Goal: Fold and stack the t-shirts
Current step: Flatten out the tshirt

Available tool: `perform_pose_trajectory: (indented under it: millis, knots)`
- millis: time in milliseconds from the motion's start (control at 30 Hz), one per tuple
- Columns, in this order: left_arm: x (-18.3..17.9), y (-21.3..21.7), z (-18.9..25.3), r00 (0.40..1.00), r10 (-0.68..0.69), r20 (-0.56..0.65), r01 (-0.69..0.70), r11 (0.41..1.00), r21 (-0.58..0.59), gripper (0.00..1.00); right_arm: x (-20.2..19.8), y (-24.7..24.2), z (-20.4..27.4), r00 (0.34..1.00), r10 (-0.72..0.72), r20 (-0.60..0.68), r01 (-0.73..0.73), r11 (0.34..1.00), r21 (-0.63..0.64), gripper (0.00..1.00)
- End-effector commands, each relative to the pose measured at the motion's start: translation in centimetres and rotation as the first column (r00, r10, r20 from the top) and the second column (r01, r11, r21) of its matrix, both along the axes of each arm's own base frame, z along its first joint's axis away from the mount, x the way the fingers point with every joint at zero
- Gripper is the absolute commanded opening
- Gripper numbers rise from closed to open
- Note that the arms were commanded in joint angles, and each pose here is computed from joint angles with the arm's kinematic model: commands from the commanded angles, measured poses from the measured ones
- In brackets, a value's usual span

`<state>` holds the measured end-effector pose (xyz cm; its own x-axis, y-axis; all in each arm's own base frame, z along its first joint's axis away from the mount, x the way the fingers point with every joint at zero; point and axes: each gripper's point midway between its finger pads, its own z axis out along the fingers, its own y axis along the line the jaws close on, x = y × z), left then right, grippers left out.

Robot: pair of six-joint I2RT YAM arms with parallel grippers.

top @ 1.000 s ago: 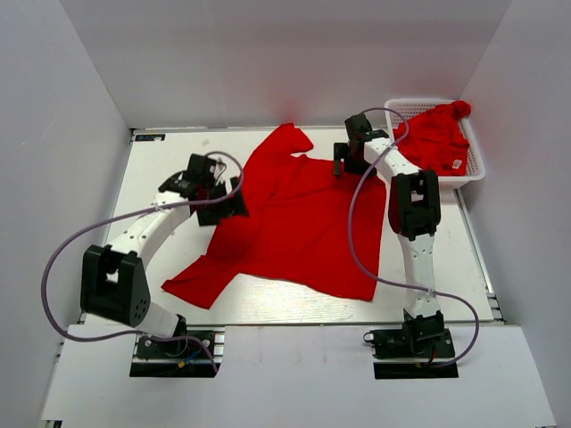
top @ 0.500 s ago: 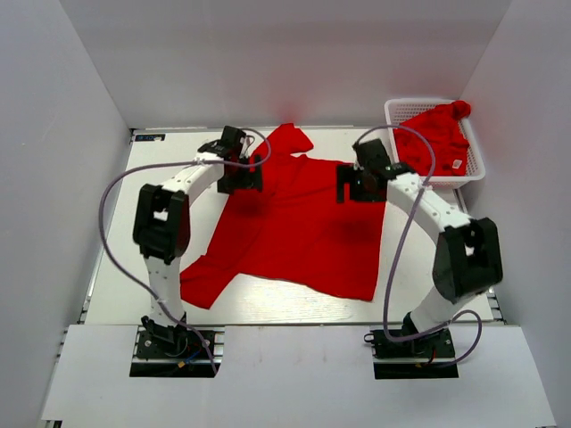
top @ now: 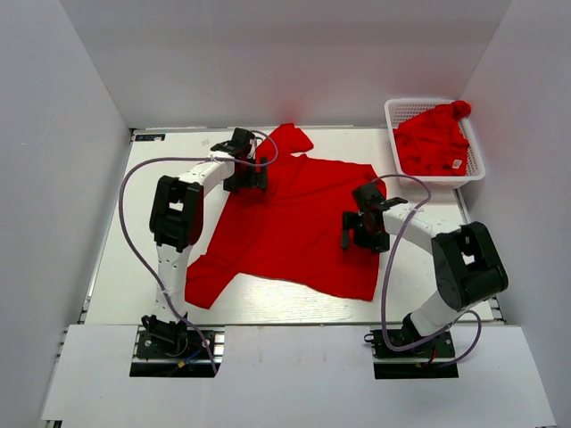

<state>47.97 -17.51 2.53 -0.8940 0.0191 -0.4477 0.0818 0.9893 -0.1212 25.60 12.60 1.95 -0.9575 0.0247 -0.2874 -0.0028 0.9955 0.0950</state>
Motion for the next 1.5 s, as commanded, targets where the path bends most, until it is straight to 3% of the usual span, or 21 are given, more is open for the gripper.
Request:
perform_pose_trajectory:
  millis: [0, 100, 200, 300, 433, 533, 667, 767, 1033, 1267, 1400, 1467]
  knots:
    - [-0.7, 1.6, -1.1, 0.996, 0.084, -0.032, -0.081, 0.993, 0.080, 1.00, 2.8, -0.2, -0.1, 0.998, -0.039, 0.057, 0.041, 0.998, -0.038, 0.90]
    - [-2.1, 5.2, -2.6, 0.965, 0.249, -0.087, -0.229, 0.954, 0.192, 1.00, 4.8, -1.2, -0.4, 0.997, -0.051, 0.063, 0.058, 0.993, -0.101, 0.90]
    - [-3.4, 9.5, -2.5, 0.911, 0.407, -0.064, -0.362, 0.864, 0.349, 1.00, 7.0, -2.1, -0.7, 0.996, -0.069, 0.065, 0.078, 0.986, -0.145, 0.90]
    - [-4.6, 11.0, -2.5, 0.867, 0.493, -0.075, -0.434, 0.820, 0.372, 1.00, 9.8, -2.4, -0.8, 0.995, -0.068, 0.067, 0.078, 0.986, -0.146, 0.90]
    - [-4.7, 10.8, -2.0, 0.855, 0.513, -0.076, -0.473, 0.831, 0.292, 1.00, 13.0, -3.2, -1.5, 0.996, -0.073, 0.042, 0.079, 0.983, -0.168, 0.90]
    - [-2.0, 9.1, -0.9, 0.889, 0.457, -0.026, -0.446, 0.878, 0.175, 1.00, 15.7, -3.4, -0.5, 0.994, -0.053, 0.093, 0.066, 0.987, -0.148, 0.90]
    - [3.5, 5.5, 3.2, 0.948, 0.311, 0.066, -0.314, 0.949, 0.034, 1.00, 17.7, -2.0, 1.7, 0.991, 0.022, 0.129, -0.011, 0.996, -0.086, 0.90]
    - [5.1, 2.7, 6.5, 0.975, 0.168, 0.146, -0.165, 0.986, -0.030, 1.00, 18.2, -1.7, 4.2, 0.983, 0.042, 0.179, -0.030, 0.997, -0.073, 0.90]
    - [5.0, 2.1, 11.4, 0.963, 0.025, 0.269, -0.023, 1.000, -0.010, 1.00, 14.3, -1.8, 7.2, 0.975, 0.035, 0.221, -0.030, 0.999, -0.024, 0.90]
    - [3.4, 2.1, 9.7, 0.985, -0.032, 0.167, 0.011, 0.992, 0.126, 1.00, 10.0, -1.0, 6.0, 0.982, 0.056, 0.179, -0.062, 0.998, 0.029, 0.90]
    - [3.1, -0.7, 8.4, 0.979, -0.114, 0.167, 0.105, 0.993, 0.059, 1.00, 8.4, 0.9, 5.3, 0.983, 0.099, 0.152, -0.116, 0.987, 0.110, 0.90]
    - [3.0, -1.8, 7.3, 0.978, -0.136, 0.158, 0.132, 0.991, 0.039, 0.92, 7.8, 0.8, 4.8, 0.986, 0.092, 0.138, -0.107, 0.989, 0.106, 0.90]
